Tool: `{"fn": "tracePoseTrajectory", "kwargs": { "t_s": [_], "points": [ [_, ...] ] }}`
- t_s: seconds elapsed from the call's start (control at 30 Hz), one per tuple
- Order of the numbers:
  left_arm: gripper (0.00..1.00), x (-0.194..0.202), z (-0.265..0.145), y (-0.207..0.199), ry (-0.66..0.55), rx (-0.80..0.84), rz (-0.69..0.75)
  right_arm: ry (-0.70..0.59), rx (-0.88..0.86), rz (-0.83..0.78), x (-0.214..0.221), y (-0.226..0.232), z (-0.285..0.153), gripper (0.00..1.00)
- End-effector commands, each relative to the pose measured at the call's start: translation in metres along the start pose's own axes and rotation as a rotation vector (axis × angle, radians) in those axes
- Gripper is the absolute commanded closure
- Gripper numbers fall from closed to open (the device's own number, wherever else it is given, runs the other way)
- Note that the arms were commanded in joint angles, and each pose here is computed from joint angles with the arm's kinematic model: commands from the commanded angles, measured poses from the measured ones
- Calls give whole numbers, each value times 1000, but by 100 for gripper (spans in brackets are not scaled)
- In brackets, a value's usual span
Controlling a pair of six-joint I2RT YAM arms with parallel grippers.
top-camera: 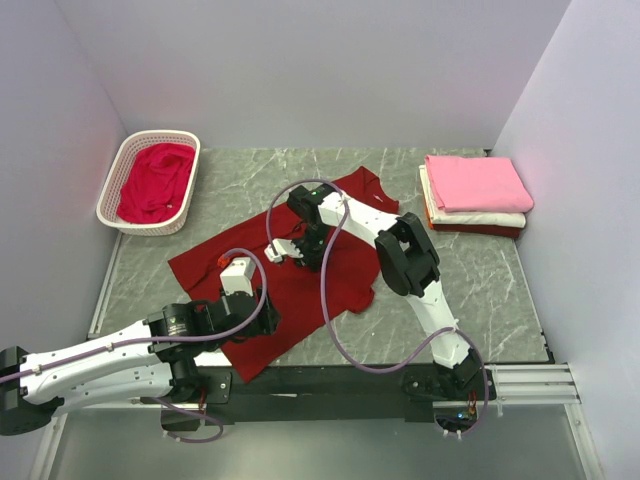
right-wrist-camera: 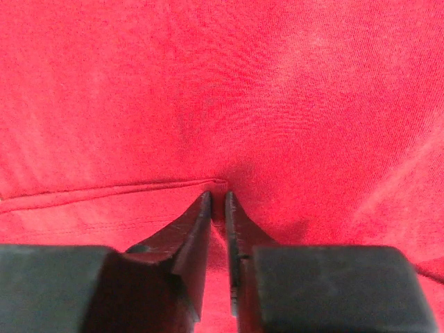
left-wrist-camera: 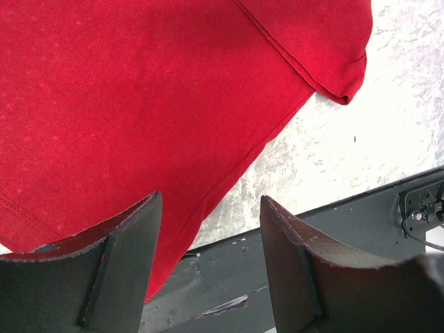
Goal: Fold and stack the t-shirts
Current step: Fold the tshirt
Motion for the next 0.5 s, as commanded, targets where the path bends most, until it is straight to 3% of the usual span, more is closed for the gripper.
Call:
{"fn": "tracePoseTrajectory", "kwargs": {
  "t_s": [0.0, 0.13, 0.2, 0.47],
  "points": [
    [36, 0, 0, -6, -1, 33, 15, -11, 11, 7, -8, -1, -6, 80],
    [36, -1, -1, -7, 3, 30, 19, -24, 12, 5, -12, 6, -15, 83],
    [36, -3, -2, -8, -1, 38, 18, -37, 29, 6, -15, 9, -26, 100],
    [36, -9, -6, -16, 2, 56, 43, -145, 119, 20, -13, 38, -75, 100]
  ]
}}
Point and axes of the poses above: each gripper's point midway between its finger pads, its own z axis out along the fingers, its own y axis along the line the jaws close on, x = y × z, the point moved 3 cm from there along -z, back along the fingers, and after that the axes turned 4 degrees about z, right-handed, at the moved point
